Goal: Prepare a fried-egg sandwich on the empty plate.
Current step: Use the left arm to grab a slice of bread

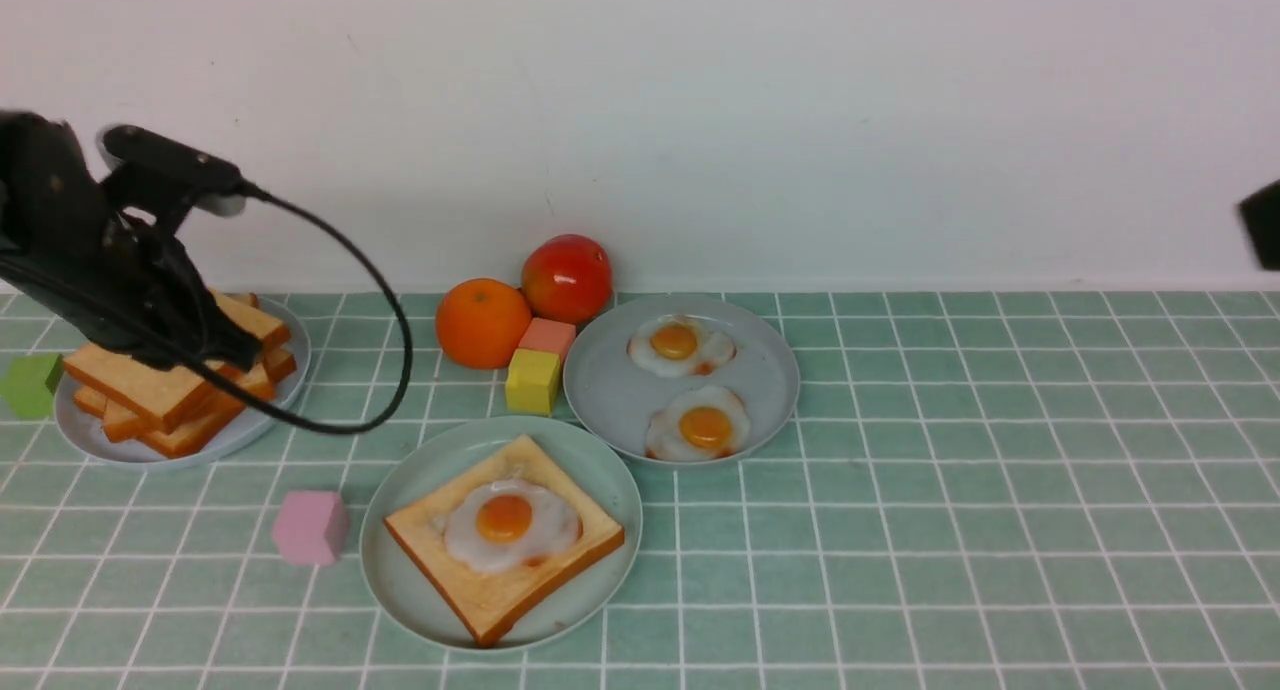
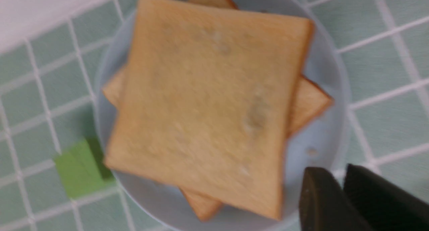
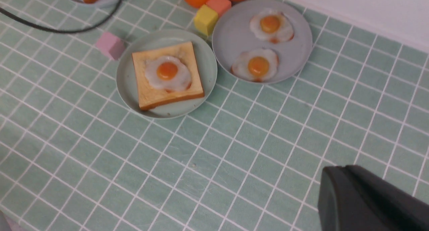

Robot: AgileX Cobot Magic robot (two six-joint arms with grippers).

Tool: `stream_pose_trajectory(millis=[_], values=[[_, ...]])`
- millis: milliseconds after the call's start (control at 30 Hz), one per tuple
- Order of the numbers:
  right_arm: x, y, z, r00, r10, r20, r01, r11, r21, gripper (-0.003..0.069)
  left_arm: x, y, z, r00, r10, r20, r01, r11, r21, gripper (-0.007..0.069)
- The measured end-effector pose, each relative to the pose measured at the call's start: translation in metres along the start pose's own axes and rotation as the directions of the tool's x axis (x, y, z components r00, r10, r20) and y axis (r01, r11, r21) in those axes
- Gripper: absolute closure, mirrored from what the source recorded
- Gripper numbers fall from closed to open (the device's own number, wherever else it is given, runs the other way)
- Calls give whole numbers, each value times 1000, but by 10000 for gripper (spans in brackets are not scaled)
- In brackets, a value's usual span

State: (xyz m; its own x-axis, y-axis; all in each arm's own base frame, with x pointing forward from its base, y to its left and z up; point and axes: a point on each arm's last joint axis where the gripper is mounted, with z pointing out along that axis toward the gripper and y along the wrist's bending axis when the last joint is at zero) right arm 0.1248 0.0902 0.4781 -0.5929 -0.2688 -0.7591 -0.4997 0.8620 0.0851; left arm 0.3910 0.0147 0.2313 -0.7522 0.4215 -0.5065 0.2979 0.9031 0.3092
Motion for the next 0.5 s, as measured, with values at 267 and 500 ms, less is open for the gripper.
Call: stream_pose_trajectory(millis=[267,500], values=[[11,-2,-30,997,7,79,-6,1000,-24,625,5,-1,35,996,89,-5,-89,995,-43,237],[15,4,-40,995,29,94,-20,995,-100,617,13,-4,65,998,40,-45,-43,997,-64,280]])
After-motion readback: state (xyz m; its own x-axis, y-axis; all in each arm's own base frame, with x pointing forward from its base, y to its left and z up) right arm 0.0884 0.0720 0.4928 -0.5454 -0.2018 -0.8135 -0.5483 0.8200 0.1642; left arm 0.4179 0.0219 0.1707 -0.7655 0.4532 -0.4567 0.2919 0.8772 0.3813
